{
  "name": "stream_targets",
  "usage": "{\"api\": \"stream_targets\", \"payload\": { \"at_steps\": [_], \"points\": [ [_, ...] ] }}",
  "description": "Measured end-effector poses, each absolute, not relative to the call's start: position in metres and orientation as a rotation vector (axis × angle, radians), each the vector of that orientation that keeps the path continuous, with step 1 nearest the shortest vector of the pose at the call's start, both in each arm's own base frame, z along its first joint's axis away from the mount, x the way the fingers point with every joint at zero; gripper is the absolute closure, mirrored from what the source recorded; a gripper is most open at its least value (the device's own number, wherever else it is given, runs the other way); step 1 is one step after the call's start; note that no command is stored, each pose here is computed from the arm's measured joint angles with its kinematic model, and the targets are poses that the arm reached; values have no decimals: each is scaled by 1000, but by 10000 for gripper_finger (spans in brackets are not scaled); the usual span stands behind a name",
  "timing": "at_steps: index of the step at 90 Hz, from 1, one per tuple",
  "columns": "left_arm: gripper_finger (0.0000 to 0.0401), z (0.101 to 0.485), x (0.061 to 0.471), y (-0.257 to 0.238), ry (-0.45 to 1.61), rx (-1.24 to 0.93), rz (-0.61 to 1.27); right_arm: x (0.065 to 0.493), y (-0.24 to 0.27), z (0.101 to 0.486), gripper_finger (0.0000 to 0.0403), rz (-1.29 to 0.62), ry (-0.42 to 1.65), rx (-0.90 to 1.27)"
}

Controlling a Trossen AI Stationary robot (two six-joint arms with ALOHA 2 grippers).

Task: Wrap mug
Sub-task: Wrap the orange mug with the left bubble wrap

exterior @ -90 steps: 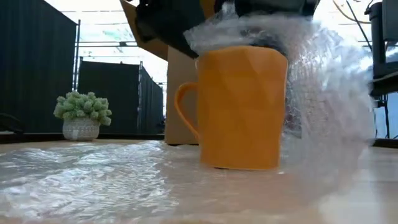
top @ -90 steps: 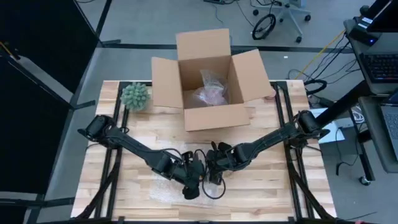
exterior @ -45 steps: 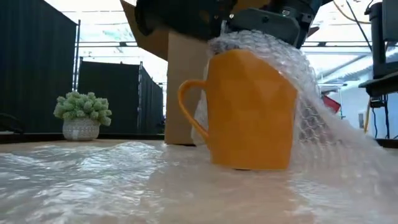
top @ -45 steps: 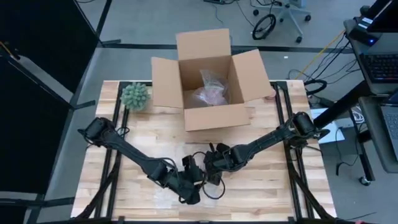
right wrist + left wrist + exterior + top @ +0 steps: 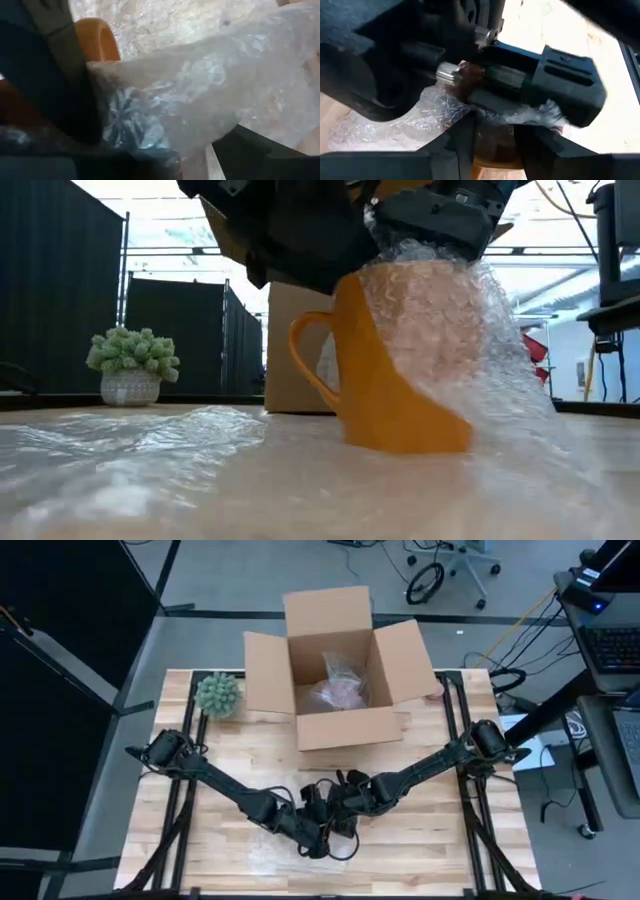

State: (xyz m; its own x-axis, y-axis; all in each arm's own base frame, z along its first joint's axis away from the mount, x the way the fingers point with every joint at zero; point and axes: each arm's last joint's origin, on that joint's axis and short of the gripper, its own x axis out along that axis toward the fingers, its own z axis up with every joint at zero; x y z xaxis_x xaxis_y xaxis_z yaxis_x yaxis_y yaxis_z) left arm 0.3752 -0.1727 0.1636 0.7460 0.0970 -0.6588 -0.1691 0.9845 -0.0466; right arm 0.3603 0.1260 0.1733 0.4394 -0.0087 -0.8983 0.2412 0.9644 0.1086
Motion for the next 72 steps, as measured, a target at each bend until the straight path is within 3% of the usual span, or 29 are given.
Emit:
{"api": "stream_targets", "payload": {
  "at_steps": [48,58,72],
  "points": [
    [306,165,375,-173,719,-119,127,355,129,232,198,-185,1348,161],
    [306,164,374,-174,731,-106,101,360,132,252,198,-177,1230,199],
    [306,163,374,-175,738,-109,91,366,136,251,198,-153,1200,194]
  ]
}}
